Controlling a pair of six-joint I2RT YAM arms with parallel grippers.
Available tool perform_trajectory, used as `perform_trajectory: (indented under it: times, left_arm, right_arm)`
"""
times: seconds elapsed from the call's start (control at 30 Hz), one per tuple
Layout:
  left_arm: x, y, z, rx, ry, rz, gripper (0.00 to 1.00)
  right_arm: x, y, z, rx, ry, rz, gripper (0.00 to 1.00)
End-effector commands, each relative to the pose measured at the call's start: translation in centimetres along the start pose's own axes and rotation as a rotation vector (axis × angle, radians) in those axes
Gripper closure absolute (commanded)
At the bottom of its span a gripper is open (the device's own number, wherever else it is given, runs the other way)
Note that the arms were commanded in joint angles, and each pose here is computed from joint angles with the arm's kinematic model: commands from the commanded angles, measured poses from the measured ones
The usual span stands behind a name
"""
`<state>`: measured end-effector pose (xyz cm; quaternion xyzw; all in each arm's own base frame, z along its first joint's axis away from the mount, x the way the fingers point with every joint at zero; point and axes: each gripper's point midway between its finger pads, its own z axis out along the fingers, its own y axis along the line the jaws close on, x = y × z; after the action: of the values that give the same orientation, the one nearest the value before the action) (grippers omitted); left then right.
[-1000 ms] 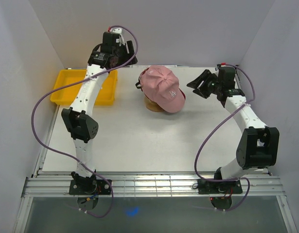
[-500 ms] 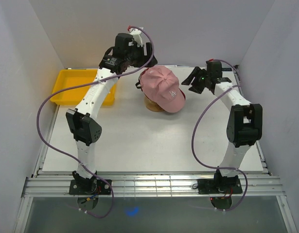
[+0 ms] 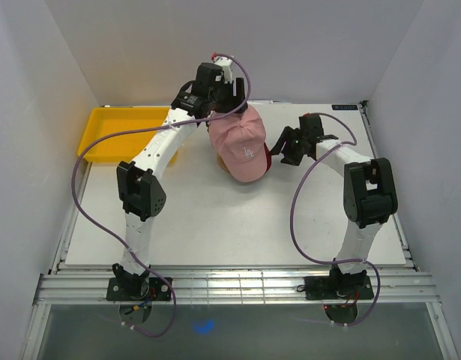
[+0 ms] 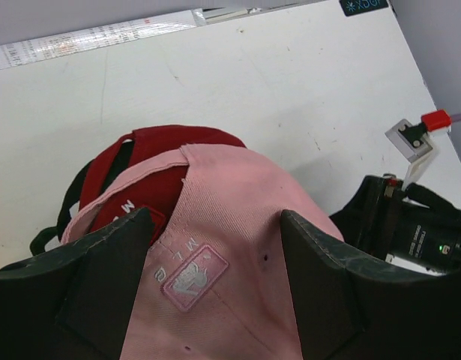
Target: Stack the hats
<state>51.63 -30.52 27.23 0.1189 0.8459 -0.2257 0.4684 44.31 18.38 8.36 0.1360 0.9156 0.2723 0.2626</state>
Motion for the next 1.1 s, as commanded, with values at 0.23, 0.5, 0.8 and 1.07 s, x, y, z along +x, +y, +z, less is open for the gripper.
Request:
perform_trajectory:
  times: [0.23, 0.5, 0.8, 1.07]
  left_arm:
    - [3.6, 4.4, 0.9, -0.216, 0.108, -0.065, 0.20]
    - [2.3, 4.4, 0.1, -0.231, 0.074, -0.072, 0.20]
    - [2.7, 4.8, -0.2, -0.264, 0.085, -0.082, 0.21]
    - [2.8, 5.1, 0.0, -0.280, 0.087, -0.088, 0.21]
  right_arm:
    - [0.3, 1.7, -2.0, -0.043, -0.026, -0.038, 0.36]
    - [-0.3, 2.5, -6.3, -0.193, -0.095, 0.033, 0.36]
    - [0.8, 6.0, -9.7, -0.412, -0.158, 0.043, 0.34]
    - [0.7, 7.6, -9.2, -0.420, -0.119, 0.032, 0.31]
